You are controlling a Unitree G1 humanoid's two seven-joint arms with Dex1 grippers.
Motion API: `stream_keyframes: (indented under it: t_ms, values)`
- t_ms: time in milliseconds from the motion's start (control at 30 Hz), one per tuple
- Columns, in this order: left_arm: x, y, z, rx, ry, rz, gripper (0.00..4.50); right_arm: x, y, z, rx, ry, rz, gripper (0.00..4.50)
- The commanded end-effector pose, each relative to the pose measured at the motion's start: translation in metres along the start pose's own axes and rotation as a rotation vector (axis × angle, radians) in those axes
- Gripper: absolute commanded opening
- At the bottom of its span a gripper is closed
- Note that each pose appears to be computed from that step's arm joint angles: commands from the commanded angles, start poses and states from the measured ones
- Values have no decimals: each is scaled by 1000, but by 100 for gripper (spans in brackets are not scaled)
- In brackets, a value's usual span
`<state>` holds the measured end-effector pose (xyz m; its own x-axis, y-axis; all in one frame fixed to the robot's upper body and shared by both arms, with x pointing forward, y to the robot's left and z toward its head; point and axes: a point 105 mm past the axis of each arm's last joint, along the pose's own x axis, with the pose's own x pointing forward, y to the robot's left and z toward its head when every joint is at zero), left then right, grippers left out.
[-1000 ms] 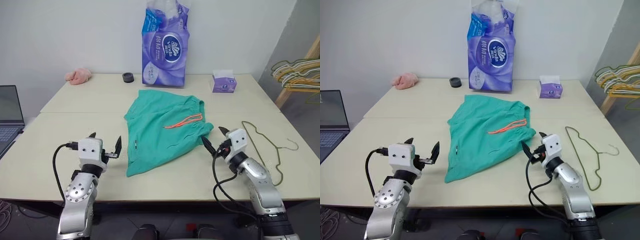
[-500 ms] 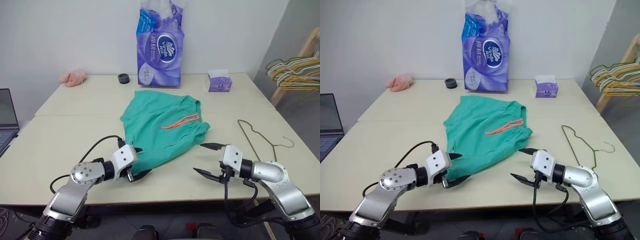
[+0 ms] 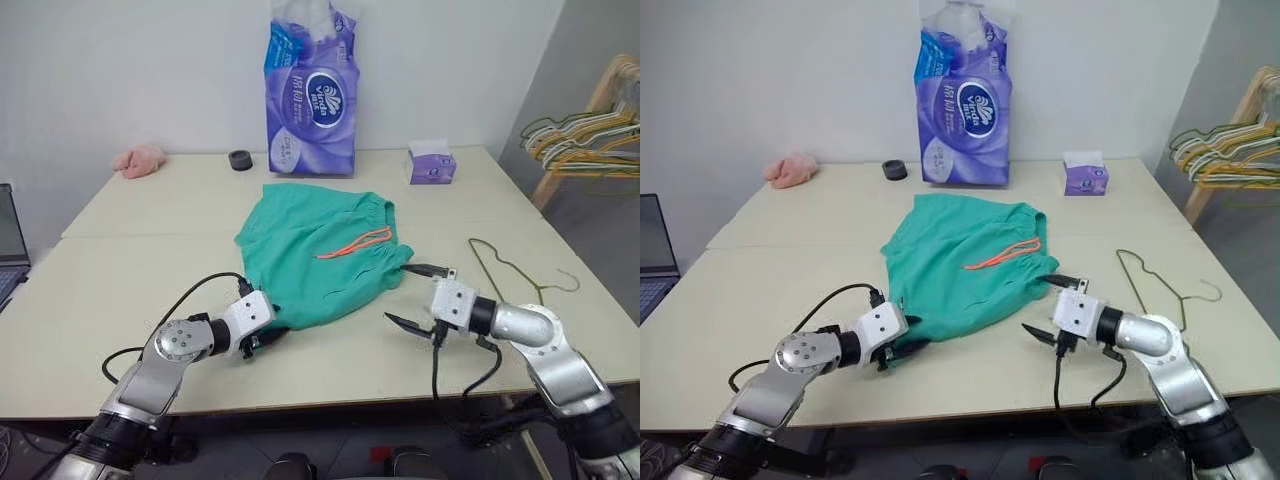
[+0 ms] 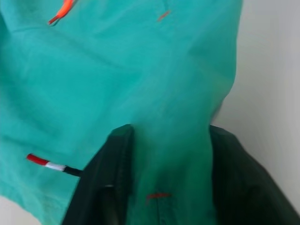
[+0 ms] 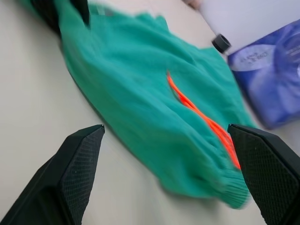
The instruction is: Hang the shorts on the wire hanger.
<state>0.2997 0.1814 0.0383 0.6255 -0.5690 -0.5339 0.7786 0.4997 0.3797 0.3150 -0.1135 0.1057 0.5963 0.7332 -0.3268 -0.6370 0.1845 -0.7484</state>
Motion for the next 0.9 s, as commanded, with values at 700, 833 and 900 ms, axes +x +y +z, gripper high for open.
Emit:
stream_keyframes:
  t_ms: [700,833,900]
  values:
    - [-23,38,28,117,-71,48,0,71,-30,-19,-411,42,31,77]
    - [-28,9,25,137,-64,-154,0,68,-29,-16,-380,27,95,3]
    - [-37,-13,23,126,-59,-303,0,56,-17,-17,-316,27,204,3]
